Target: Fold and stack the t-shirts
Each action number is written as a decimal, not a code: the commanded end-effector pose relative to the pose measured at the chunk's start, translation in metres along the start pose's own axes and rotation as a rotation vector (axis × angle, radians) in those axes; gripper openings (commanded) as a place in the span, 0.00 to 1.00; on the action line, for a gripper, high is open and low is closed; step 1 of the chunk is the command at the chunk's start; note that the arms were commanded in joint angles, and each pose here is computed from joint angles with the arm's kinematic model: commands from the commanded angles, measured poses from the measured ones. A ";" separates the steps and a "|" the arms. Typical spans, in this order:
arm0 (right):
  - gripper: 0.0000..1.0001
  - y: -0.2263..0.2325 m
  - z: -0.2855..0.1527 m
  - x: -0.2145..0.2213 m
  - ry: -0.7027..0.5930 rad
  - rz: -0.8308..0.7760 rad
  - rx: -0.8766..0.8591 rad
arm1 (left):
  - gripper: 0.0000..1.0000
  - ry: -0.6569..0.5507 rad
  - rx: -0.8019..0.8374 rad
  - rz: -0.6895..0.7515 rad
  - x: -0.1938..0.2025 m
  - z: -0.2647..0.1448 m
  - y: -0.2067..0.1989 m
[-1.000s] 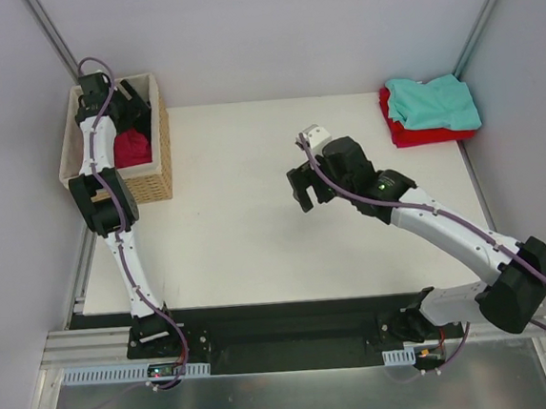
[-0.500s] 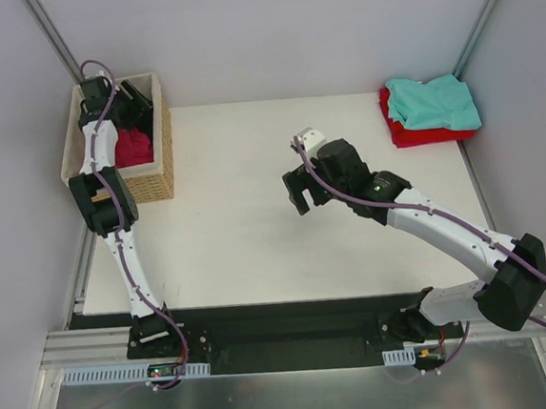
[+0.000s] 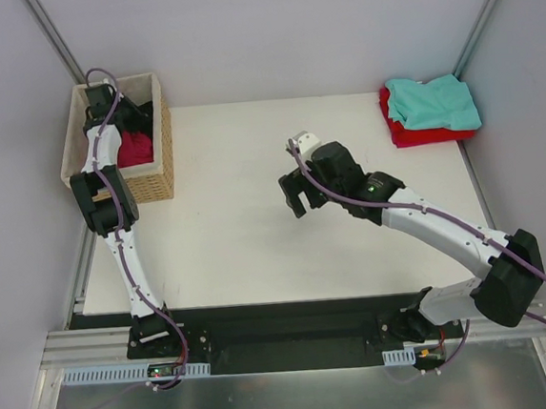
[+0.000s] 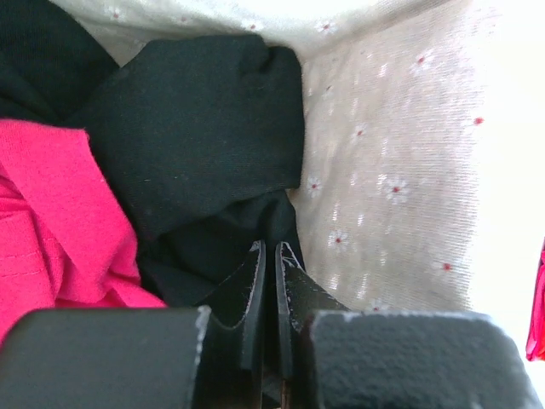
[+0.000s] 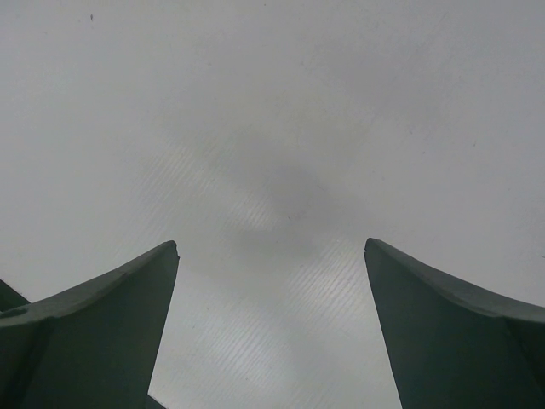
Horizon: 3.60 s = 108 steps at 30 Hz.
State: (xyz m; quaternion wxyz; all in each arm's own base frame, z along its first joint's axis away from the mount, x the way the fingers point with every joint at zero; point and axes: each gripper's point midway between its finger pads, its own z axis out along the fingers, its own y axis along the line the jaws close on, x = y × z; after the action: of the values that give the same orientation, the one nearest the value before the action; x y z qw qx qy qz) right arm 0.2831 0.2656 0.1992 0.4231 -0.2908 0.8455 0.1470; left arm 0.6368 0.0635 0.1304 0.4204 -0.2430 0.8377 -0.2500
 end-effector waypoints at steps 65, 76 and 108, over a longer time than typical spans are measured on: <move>0.95 0.022 -0.104 0.010 -0.175 -0.090 0.210 | 0.99 0.253 0.626 0.388 0.305 -0.315 -0.241; 0.95 -0.010 -0.057 0.047 -0.016 -0.028 0.290 | 0.99 0.313 0.356 0.361 0.319 -0.334 -0.175; 0.95 -0.005 0.021 0.070 0.172 0.077 0.164 | 0.99 0.269 -0.103 0.391 0.333 -0.241 -0.086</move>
State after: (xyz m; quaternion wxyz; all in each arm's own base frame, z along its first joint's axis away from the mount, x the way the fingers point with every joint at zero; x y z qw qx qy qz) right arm 0.2685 0.2499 0.1113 0.3379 -0.2434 0.9075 0.0540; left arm 0.2419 -0.1382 0.0929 0.2751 -0.0667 0.9502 -0.1300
